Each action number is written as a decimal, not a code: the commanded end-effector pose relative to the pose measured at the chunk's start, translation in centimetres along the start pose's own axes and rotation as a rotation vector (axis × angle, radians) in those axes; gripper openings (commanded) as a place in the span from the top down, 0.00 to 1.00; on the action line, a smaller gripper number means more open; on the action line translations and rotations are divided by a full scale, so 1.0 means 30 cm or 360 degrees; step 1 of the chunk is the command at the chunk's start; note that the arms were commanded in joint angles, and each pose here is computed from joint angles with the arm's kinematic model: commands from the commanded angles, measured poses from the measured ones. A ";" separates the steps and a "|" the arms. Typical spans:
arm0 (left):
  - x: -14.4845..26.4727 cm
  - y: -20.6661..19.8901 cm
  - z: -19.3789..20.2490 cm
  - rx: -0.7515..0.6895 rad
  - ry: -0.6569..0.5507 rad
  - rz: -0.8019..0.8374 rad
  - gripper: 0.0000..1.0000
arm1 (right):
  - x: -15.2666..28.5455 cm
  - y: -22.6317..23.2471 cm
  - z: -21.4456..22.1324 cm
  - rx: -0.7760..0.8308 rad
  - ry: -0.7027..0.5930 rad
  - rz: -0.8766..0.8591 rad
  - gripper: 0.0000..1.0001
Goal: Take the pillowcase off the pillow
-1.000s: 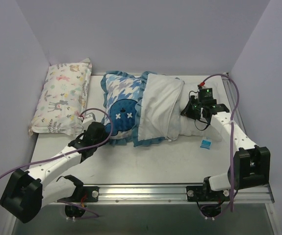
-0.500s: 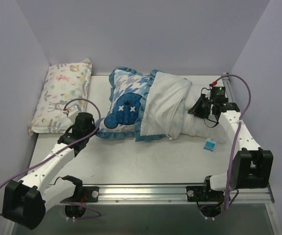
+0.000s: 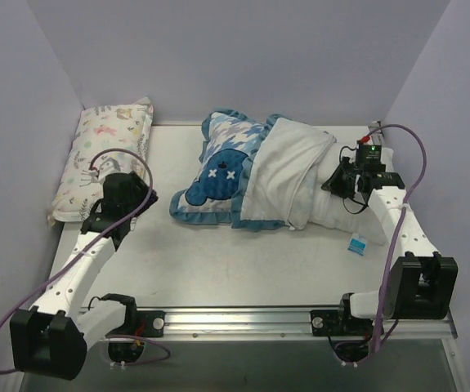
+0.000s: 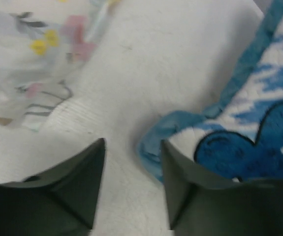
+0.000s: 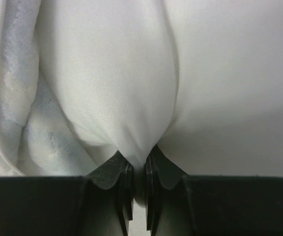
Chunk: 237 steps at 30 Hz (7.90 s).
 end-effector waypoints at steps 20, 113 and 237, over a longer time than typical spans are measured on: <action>-0.198 -0.683 0.198 -0.0903 0.0294 0.0979 0.12 | -0.013 0.098 0.010 0.0191 0.0009 0.0019 1.00; 0.197 -0.342 0.291 -0.0673 0.0196 0.0991 1.00 | 0.361 0.249 0.157 0.0832 -0.0319 0.0149 1.00; 0.018 -0.232 0.161 -0.0438 0.0305 0.0237 1.00 | 0.262 0.024 0.021 0.0183 -0.0370 0.0020 0.54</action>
Point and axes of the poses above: each gripper's point midway between its finger pads, its own x axis back along the fingers, its own y axis along the line the jaws close on, z = x × y, the point moved 7 cm from there along x, back along the fingers, and after that the axes turned 11 degrees about x, right-handed, at the moved point
